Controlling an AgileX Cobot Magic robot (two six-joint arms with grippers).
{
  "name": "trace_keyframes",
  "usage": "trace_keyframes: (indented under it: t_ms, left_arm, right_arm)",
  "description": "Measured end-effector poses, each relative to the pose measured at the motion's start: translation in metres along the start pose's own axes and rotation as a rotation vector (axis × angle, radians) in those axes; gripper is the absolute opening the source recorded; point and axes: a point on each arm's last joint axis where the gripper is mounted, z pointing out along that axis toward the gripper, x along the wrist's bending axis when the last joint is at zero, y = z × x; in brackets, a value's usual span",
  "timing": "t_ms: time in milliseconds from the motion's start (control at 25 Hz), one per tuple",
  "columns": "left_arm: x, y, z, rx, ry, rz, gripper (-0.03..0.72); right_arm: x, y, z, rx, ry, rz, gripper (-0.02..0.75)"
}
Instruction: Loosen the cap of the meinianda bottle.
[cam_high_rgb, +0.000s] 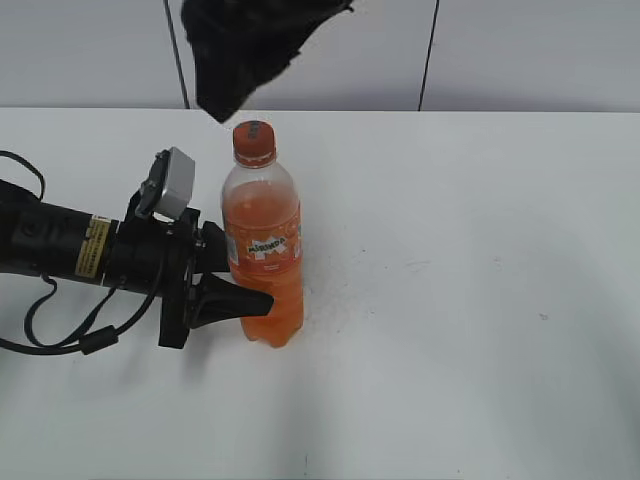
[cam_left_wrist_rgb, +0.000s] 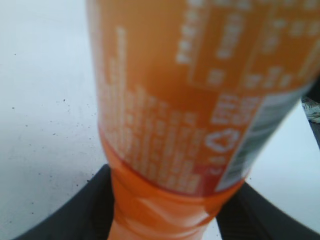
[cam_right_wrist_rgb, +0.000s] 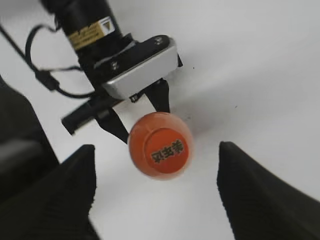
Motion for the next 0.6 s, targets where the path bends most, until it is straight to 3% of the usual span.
trace_keyframes:
  t_ms: [120,200,600]
  left_arm:
    - [0.0,0.0,0.0,0.0,0.0,-0.001,0.369]
    - [0.0,0.0,0.0,0.0,0.0,-0.002,0.369]
    - [0.0,0.0,0.0,0.0,0.0,-0.003,0.369]
  right_arm:
    - [-0.001,0.0,-0.004,-0.005,-0.016,0.37,0.56]
    - [-0.002,-0.002,-0.003,0.001,-0.029,0.495,0.55]
    - [-0.005,-0.009,0.034,0.099,-0.037,0.58,0.489]
